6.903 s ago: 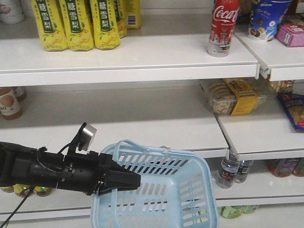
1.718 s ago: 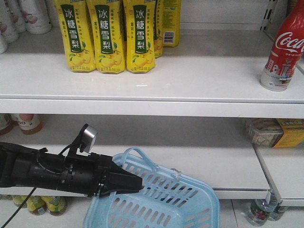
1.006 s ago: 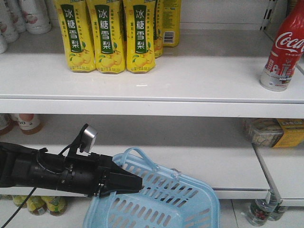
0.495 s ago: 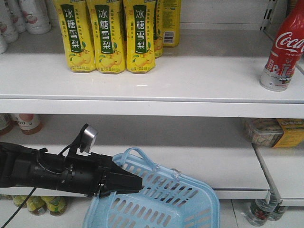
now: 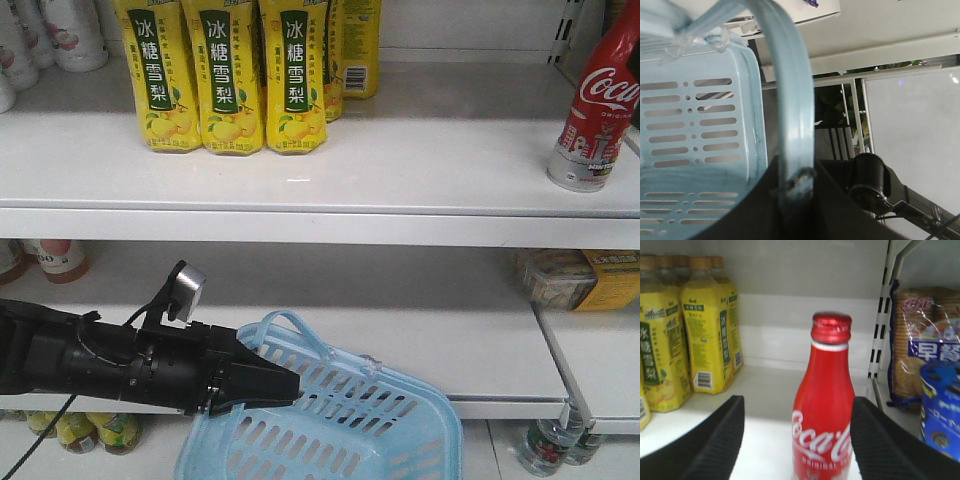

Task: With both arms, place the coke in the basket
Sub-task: 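Reach the open right gripper toward the red Coca-Cola bottle on the shelf, then close the right gripper on the Coca-Cola bottle and lift it off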

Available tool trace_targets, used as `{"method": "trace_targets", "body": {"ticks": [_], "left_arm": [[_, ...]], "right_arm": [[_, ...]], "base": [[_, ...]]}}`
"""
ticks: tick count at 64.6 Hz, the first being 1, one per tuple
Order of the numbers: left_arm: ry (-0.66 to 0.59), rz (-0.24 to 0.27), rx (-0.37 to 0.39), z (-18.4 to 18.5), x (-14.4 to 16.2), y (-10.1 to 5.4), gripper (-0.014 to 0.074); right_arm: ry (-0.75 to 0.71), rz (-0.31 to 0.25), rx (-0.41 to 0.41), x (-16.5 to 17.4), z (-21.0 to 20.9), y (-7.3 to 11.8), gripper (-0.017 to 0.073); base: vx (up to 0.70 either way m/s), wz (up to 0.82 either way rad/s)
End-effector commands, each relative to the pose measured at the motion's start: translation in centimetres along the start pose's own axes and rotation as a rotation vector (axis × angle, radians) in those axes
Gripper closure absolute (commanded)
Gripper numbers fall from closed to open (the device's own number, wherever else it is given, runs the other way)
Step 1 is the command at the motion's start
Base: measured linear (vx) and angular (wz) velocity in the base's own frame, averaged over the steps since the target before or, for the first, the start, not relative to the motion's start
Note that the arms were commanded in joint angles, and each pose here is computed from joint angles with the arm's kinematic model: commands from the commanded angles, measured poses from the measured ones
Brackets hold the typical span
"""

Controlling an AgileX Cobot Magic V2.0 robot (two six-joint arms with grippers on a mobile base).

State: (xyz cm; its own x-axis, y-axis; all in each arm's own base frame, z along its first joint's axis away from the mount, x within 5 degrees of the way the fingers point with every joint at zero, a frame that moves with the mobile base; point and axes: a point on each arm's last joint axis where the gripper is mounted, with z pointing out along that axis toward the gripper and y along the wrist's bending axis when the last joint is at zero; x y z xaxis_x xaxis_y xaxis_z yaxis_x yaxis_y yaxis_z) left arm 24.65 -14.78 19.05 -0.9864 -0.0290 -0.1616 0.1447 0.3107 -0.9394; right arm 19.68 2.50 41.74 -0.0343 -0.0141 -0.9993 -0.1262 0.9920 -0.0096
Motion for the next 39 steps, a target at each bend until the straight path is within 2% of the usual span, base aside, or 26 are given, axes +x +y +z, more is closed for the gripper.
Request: {"method": "trace_targets", "body": {"ticks": [1,29,35,39], "left_arm": [[-0.046,0.048,0.101,-0.4,-0.5,-2.3,0.0599],[-0.046,0.048,0.101,-0.4,-0.5,-2.3,0.0599],[-0.046,0.048,0.101,-0.4,-0.5,-2.3,0.0599],[-0.046,0.048,0.101,-0.4,-0.5,-2.3,0.0599]], "right_arm": [[-0.12,-0.01,0.004,-2.7,0.9,-0.1,0.0101],[-0.116,0.009,0.037,-2.8,5.3,-1.0,0.0109],[-0.123,0.009,0.037,-2.8,5.7,-1.0,0.0164],[-0.121,0.009,0.037,-3.0,5.8,-1.0,0.0242]], "base": [[0.0,0.0],[0.0,0.0],[0.0,0.0],[0.0,0.0]]}}
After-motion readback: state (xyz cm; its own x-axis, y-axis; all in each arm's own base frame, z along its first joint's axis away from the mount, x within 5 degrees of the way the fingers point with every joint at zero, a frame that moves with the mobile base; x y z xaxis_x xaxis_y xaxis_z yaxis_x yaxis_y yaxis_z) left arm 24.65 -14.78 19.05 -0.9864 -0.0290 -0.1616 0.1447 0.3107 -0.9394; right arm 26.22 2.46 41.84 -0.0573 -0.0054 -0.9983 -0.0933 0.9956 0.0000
